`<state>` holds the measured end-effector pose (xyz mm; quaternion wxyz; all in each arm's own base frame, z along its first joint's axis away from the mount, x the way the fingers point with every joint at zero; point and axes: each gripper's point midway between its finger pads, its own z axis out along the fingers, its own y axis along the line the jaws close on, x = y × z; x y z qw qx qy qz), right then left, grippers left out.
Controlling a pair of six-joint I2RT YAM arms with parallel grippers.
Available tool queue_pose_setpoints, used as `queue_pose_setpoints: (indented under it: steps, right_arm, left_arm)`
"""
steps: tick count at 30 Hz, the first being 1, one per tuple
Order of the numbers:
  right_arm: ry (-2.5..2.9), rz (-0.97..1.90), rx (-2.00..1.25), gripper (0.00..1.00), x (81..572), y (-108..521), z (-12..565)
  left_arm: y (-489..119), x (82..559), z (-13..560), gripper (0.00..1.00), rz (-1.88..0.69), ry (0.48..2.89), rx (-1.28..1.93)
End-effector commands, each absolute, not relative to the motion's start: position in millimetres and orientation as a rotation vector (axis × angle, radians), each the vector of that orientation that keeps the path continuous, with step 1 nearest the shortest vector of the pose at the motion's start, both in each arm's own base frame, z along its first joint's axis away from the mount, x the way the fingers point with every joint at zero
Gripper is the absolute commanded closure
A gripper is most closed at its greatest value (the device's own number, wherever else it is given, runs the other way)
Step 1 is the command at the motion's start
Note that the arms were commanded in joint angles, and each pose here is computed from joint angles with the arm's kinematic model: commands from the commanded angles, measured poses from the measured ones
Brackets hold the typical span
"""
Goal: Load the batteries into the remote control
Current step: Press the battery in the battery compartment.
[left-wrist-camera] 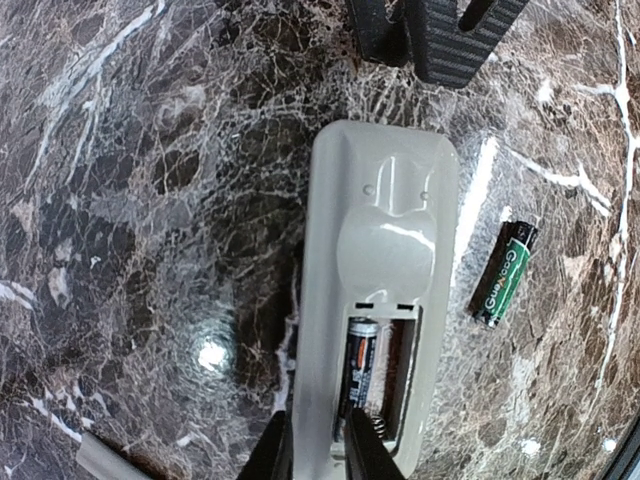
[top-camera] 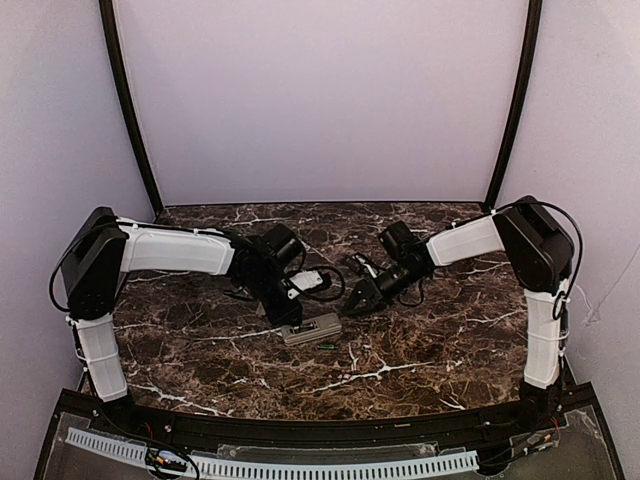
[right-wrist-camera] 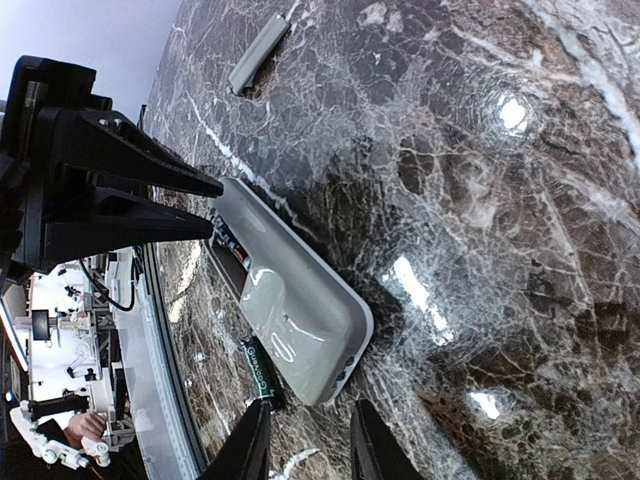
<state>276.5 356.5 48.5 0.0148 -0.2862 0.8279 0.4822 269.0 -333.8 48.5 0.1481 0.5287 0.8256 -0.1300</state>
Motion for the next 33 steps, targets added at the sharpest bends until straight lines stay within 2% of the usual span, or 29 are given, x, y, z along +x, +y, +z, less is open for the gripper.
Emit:
queue_pose_setpoints:
  steps: [1, 22, 28, 33]
  right_arm:
    - [2.549, 1.517, -0.911, 0.73, 274, 361, 53]
    - [2.558, 1.514, -0.910, 0.74, 274, 361, 49]
    - [2.553, 1.495, -0.910, 0.74, 274, 359, 53]
    - [2.520, 1.461, -0.892, 0.74, 283, 353, 67]
  left_arm:
    - [-325, 263, 50, 0.81, -0.371, 2.395, 1.518]
    - [-316, 255, 24, 0.83, -0.340, 2.473, 1.565]
    - [-324, 270, 47, 0.77, -0.316, 2.428, 1.504]
    - [-335, 287, 96, 0.67, -0.319, 2.317, 1.426]
